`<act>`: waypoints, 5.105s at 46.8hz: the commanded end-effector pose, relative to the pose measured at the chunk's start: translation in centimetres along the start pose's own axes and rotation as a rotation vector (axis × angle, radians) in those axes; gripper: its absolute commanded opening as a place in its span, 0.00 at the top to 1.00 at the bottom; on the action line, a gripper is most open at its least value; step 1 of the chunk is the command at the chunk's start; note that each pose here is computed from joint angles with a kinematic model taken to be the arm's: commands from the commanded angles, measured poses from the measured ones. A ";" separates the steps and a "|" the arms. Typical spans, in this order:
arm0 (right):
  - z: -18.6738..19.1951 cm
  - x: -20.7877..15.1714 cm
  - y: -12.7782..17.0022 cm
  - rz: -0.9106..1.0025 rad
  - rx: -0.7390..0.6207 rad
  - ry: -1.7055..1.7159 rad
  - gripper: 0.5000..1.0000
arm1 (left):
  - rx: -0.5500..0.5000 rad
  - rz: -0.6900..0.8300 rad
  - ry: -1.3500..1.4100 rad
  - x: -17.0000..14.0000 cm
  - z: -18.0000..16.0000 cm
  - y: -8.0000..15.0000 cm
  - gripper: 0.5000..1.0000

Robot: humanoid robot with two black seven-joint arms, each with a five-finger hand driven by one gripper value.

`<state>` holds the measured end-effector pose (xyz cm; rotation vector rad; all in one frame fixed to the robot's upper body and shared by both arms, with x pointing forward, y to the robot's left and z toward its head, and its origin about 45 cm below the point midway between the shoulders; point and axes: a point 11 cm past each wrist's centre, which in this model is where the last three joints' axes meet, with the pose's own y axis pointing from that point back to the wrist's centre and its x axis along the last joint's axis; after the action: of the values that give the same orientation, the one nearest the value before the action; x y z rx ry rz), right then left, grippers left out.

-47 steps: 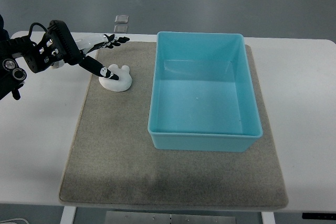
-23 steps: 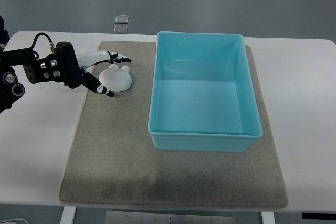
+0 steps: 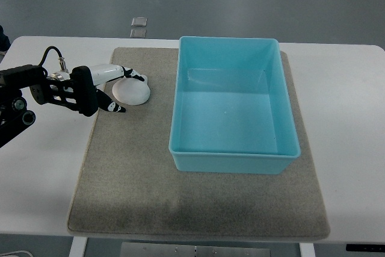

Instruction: Place white toy into blue box with left hand

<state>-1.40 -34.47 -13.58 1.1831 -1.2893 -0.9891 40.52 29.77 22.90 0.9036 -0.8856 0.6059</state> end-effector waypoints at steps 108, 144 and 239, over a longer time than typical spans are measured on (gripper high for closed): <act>0.0 0.0 0.0 0.002 0.001 0.001 0.13 | -0.433 -0.027 -0.178 0.2 20.3 -7.7 1.00; 0.0 0.0 0.0 0.002 0.001 0.001 0.13 | -0.416 0.001 -0.144 1.2 19.3 -7.2 0.14; 0.0 0.0 0.0 -0.001 0.001 -0.001 0.13 | -0.567 0.429 2.005 6.0 -0.9 -3.5 0.00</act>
<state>-1.43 -34.47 -13.58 1.1829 -1.2891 -0.9896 46.57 28.86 26.79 -0.6134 0.6289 1.0920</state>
